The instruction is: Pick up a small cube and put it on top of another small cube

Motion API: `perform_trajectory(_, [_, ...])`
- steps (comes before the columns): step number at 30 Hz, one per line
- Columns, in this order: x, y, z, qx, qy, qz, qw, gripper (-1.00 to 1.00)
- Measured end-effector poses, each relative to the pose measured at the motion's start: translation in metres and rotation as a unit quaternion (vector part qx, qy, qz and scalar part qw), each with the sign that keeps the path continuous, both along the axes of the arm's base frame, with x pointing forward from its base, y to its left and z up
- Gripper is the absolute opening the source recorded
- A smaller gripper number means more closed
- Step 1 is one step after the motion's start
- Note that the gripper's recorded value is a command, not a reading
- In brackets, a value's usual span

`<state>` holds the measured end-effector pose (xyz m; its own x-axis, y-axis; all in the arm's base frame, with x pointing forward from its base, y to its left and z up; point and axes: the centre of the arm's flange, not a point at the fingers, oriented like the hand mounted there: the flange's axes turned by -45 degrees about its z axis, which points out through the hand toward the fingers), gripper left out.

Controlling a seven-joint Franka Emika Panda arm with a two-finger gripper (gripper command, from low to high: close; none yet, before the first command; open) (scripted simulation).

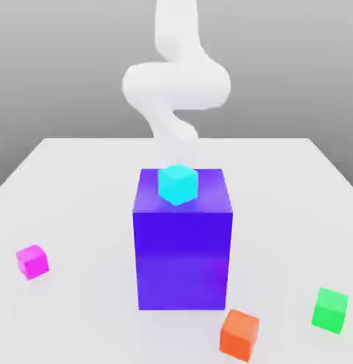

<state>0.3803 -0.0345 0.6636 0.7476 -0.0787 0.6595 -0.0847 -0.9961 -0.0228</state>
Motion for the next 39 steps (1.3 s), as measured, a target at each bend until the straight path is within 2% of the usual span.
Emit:
perform_trajectory(5, [0.04, -0.079, -0.106, 0.022, 0.079, -0.078, 0.994, 0.0])
perform_trajectory(10, [0.039, -0.156, -0.215, 0.051, 0.153, -0.154, 0.975, 0.0])
perform_trajectory(16, [-0.012, -0.231, -0.344, 0.093, 0.236, -0.244, 0.936, 0.0])
perform_trajectory(22, [-0.102, -0.275, -0.458, 0.141, 0.309, -0.332, 0.88, 0.0])
perform_trajectory(28, [-0.114, -0.276, -0.526, 0.146, 0.321, -0.339, 0.872, 0.0])
perform_trajectory(29, [-0.114, -0.275, -0.534, 0.146, 0.321, -0.339, 0.872, -1.0])
perform_trajectory(35, [-0.114, -0.275, -0.537, 0.147, 0.321, -0.34, 0.872, -1.0])
perform_trajectory(39, [-0.113, -0.276, -0.508, 0.146, 0.321, -0.339, 0.872, -1.0])
